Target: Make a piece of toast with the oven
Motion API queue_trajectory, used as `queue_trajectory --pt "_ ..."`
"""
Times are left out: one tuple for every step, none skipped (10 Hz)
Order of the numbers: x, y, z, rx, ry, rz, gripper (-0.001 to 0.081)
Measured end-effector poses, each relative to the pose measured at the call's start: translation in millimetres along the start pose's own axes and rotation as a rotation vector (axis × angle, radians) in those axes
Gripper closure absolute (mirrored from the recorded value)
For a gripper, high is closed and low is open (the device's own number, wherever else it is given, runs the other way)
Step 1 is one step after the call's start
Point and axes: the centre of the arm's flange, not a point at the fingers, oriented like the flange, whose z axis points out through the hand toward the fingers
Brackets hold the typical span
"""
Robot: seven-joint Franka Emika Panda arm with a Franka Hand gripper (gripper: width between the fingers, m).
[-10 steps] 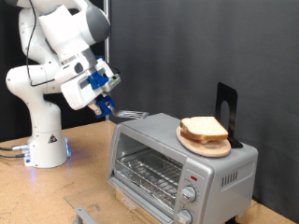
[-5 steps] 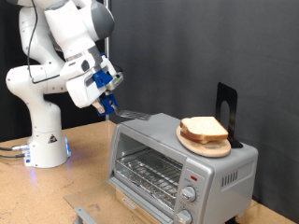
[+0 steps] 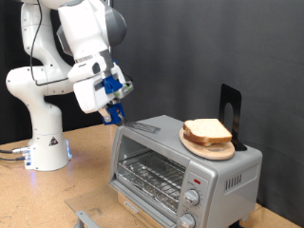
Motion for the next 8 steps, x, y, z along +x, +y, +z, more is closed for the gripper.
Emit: queue_trajectory --pt "6 -4 8 0.004 -0.007 -0.001 0.0367" --pt "10 -9 15 0.016 -0.008 0.004 0.0367" --pt "11 -16 20 0.028 -0.007 0.004 0.0367" --pt "13 -24 24 0.037 -0.002 -0.002 0.0367" --pt "13 -31 28 0.042 0.002 -0.010 0.0367" --pt "13 -39 31 0.045 0.002 -0.013 0.0367" --pt "13 -46 33 0.048 0.002 -0.018 0.0367" --pt "14 -49 34 0.053 0.009 -0.018 0.0367"
